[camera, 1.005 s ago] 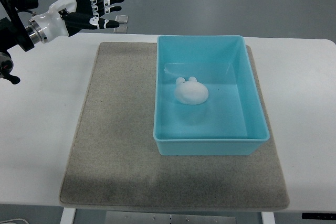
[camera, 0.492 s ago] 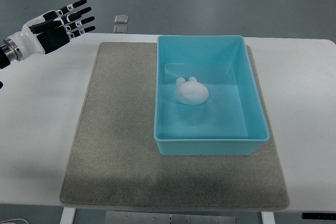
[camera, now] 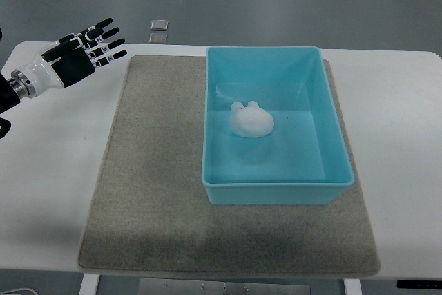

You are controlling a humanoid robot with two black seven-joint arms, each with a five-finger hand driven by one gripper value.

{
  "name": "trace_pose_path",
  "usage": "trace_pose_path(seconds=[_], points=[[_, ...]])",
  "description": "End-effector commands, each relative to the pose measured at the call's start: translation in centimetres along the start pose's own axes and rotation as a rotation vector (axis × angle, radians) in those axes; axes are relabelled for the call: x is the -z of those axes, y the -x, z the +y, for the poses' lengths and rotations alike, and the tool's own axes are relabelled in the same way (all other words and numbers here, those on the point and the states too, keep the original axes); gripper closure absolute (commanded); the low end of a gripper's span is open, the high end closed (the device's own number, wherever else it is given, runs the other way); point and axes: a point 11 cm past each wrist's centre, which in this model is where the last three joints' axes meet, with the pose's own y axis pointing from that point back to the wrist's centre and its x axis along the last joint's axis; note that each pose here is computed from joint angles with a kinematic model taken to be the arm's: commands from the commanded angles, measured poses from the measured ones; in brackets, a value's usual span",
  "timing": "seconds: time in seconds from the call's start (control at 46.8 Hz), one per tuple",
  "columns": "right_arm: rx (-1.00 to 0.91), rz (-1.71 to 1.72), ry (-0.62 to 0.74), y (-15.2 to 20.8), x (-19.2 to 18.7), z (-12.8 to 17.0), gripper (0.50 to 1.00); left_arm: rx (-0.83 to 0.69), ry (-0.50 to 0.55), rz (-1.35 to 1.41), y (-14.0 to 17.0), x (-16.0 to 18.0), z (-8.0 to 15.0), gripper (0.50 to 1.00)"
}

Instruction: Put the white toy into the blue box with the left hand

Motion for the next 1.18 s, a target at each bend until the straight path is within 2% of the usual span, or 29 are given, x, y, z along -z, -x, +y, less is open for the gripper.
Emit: trace_pose_path(seconds=[0.0,0.492,0.663,0.813,1.155], points=[[0.000,0.000,0.000,0.0,0.0,0.0,0.564,0.004,0.000,0.003,0.1,0.2,-0.2,0.501],[0.000,0.000,0.000,0.0,0.0,0.0,0.564,-0.058,0.027,-0.004,-1.8,-0.1,0.9,0.501],[0.010,-0.008,0.001,0.2,0.0,0.0,0.564,-0.058,0.030,-0.003,-1.8,-0.1,0.9,0.501],[0.064,-0.009,-0.004,1.8,0.2,0.1,0.564,-0.051,0.028,-0.002,-1.6,-0.1,0.7,0.501],[0.070,-0.008,-0.006,2.0,0.1,0.1,0.564,-0.046,0.025,0.000,-1.4,0.1,0.6,0.501]])
